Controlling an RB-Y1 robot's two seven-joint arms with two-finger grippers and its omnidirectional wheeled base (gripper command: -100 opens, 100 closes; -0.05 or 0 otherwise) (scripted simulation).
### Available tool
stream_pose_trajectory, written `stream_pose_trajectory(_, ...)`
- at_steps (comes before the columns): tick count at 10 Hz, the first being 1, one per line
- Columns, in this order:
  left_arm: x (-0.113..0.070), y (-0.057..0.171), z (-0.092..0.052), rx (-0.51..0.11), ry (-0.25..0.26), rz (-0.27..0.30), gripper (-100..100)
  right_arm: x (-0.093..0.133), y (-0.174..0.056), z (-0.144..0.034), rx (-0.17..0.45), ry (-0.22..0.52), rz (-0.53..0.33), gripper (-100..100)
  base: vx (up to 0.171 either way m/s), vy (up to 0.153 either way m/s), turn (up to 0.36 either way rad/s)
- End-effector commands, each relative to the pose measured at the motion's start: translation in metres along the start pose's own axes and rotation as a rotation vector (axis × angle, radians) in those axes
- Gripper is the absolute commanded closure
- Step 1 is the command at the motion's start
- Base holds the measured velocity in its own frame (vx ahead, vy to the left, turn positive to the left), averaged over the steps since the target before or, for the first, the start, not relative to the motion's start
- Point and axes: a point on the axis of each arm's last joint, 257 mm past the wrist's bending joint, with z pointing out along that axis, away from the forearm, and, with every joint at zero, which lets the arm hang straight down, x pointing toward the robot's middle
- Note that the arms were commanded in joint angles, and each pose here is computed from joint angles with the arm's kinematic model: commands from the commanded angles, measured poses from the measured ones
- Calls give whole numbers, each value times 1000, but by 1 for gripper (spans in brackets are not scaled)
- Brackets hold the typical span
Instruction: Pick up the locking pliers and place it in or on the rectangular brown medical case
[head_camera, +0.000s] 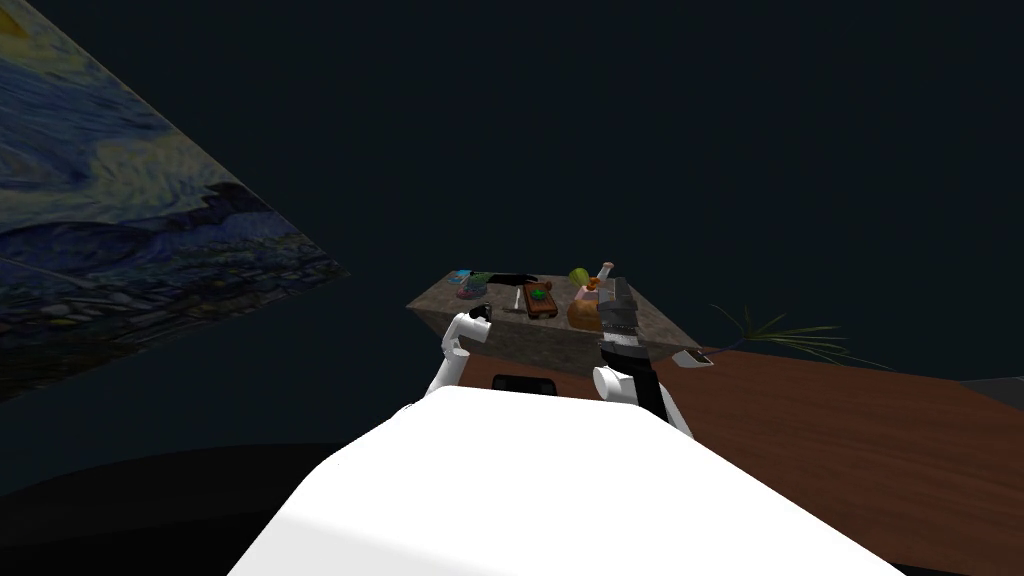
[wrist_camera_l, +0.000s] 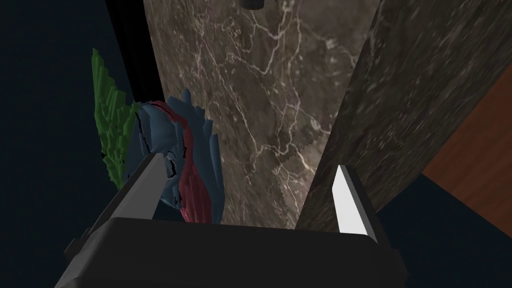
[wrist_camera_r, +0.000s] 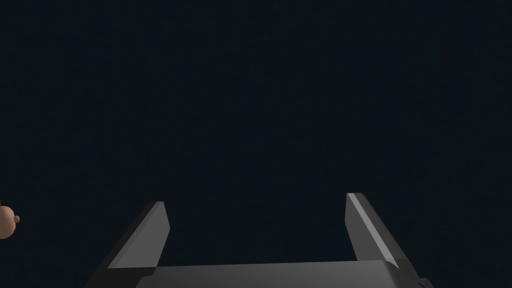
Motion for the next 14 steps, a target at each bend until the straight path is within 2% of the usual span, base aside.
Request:
stream_pose_trajectory(1, 3, 7, 0, -36, -1, 3, -100, 0, 0, 0, 0, 0, 0, 0, 52, -6, -19)
stream_pose_trajectory(2, 13, 11, 0, -64, 12, 9, -100, 0, 0, 0, 0, 0, 0, 0, 64, -12, -32)
stream_pose_trajectory(3, 12, 14, 0, -75, 9, 9, -100, 0, 0, 0, 0, 0, 0, 0, 56, -14, -20)
stream_pose_trajectory(4, 22, 18, -1, -108, 20, 16, -100, 0, 0, 0, 0, 0, 0, 0, 63, -19, -35)
stream_pose_trajectory(5, 22, 19, -1, -111, 19, 16, -100, 0, 0, 0, 0, 0, 0, 0, 50, -13, -9)
stream_pose_trajectory(7, 42, 26, -4, -163, 44, 31, -100, 0, 0, 0, 0, 0, 0, 0, 79, -17, -30)
stream_pose_trajectory(8, 41, 29, -4, -173, 41, 31, -100, 0, 0, 0, 0, 0, 0, 0, 58, -7, -11)
stream_pose_trajectory(13, 90, 43, -19, -274, 111, 59, -100, 0, 0, 0, 0, 0, 0, 0, 70, -29, -19)
stream_pose_trajectory(14, 83, 39, -16, -261, 100, 55, -100, 0, 0, 0, 0, 0, 0, 0, 25, -21, -1)
